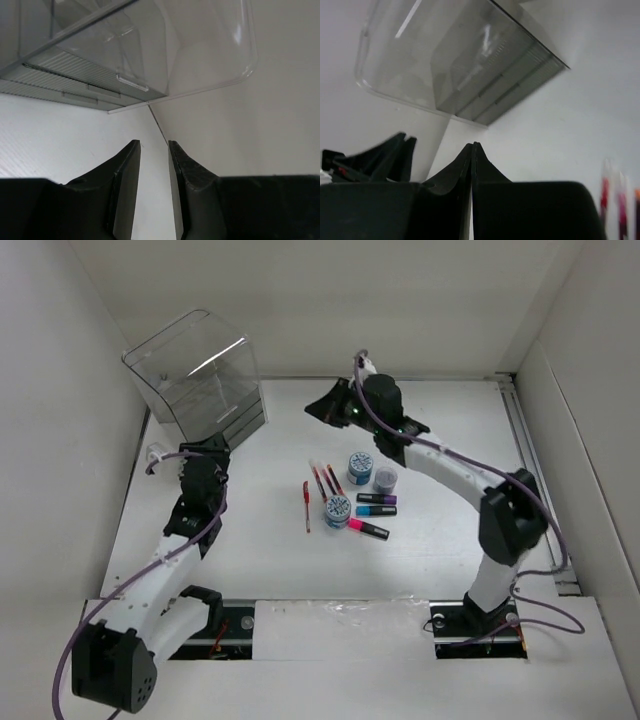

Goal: Sort the stationery into containers
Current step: Move the storage box to the corner of the board.

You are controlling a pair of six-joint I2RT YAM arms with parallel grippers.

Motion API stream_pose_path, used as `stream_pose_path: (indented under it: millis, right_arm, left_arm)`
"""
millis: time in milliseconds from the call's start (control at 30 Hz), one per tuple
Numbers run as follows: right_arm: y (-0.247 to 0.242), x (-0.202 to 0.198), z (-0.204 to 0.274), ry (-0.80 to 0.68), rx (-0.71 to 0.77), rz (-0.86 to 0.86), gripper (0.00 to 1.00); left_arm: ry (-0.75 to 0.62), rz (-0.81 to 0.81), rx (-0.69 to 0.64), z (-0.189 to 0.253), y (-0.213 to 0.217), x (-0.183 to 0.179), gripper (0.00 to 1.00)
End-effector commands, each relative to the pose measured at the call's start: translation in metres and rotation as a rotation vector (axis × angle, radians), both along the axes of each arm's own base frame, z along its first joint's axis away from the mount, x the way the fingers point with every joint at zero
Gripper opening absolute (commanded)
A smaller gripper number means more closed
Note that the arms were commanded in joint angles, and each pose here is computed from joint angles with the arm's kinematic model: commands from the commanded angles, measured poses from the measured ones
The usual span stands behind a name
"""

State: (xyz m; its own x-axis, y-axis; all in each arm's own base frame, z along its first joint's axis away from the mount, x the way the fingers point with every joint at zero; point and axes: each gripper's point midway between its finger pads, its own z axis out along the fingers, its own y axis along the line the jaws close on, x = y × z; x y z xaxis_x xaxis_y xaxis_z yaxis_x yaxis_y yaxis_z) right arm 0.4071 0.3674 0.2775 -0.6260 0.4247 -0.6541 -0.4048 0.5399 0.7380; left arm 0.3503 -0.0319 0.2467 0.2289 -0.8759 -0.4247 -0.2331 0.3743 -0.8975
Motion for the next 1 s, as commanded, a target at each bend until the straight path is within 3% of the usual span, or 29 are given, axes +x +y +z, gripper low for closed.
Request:
stream_pose_path:
  millis: [0, 67, 100, 167, 200, 233, 300, 367, 400, 567, 633, 700, 733, 767, 800, 833, 967]
  right_arm:
    - [0.030, 0.037, 0.026, -0.099, 0.055, 0.100, 0.04]
    - [0.047, 0.051, 0.026, -0.103, 0.076, 0.133, 0.00]
    - [0.050, 0.064, 0.051, -0.139, 0.109, 0.141, 0.00]
    - [0.068, 0.082, 0.025, -0.098, 0.111, 0.169, 0.00]
    - [0.082, 0.095, 0.024, -0.115, 0.136, 0.202, 0.34]
    - [0.082, 0.095, 0.024, -0.116, 0.136, 0.203, 0.35]
    - [0.096, 0.104, 0.018, -0.123, 0.141, 0.212, 0.61]
    - [0.099, 0.112, 0.031, -0.166, 0.162, 0.201, 0.68]
    - [0.103, 0.119, 0.015, -0.153, 0.155, 0.201, 0.71]
    - [0.110, 0.140, 0.013, -0.193, 0.185, 0.159, 0.81]
    - [0.115, 0.142, 0.014, -0.201, 0.219, 0.144, 0.79]
    - [0.115, 0.146, 0.011, -0.195, 0.231, 0.122, 0.69]
    - [0.115, 0.146, 0.014, -0.205, 0.237, 0.123, 0.60]
    - [0.114, 0.149, 0.007, -0.172, 0.246, 0.105, 0.41]
    - [0.113, 0.149, 0.006, -0.163, 0.256, 0.094, 0.32]
    - [0.110, 0.155, -0.003, -0.137, 0.276, 0.050, 0.19]
    - [0.104, 0.170, -0.002, -0.087, 0.309, -0.042, 0.09]
  left_arm:
    - [0.040, 0.071, 0.053, -0.008, 0.020, -0.021, 0.25]
    - [0.016, 0.114, 0.051, -0.002, 0.030, -0.029, 0.25]
    - [0.030, 0.122, 0.065, -0.008, 0.032, -0.030, 0.25]
    - [0.080, 0.137, 0.085, -0.021, 0.034, -0.029, 0.18]
    - [0.119, 0.145, 0.100, -0.025, 0.035, -0.025, 0.17]
    - [0.119, 0.145, 0.100, -0.025, 0.035, -0.025, 0.17]
    - [0.127, 0.169, 0.108, -0.025, 0.038, -0.025, 0.18]
    - [0.152, 0.177, 0.126, -0.031, 0.040, -0.023, 0.26]
    - [0.152, 0.177, 0.126, -0.031, 0.040, -0.023, 0.28]
    - [0.276, 0.189, 0.177, -0.064, 0.042, -0.020, 0.35]
    - [0.290, 0.202, 0.168, -0.067, 0.043, -0.020, 0.35]
    - [0.302, 0.213, 0.159, -0.071, 0.047, -0.019, 0.27]
    - [0.322, 0.214, 0.156, -0.079, 0.051, -0.019, 0.20]
    - [0.318, 0.210, 0.139, -0.078, 0.054, -0.017, 0.05]
    - [0.324, 0.188, 0.099, -0.084, 0.061, -0.015, 0.00]
    - [0.298, 0.138, 0.063, -0.082, 0.057, -0.009, 0.00]
    - [0.301, 0.184, 0.060, -0.073, 0.072, -0.009, 0.00]
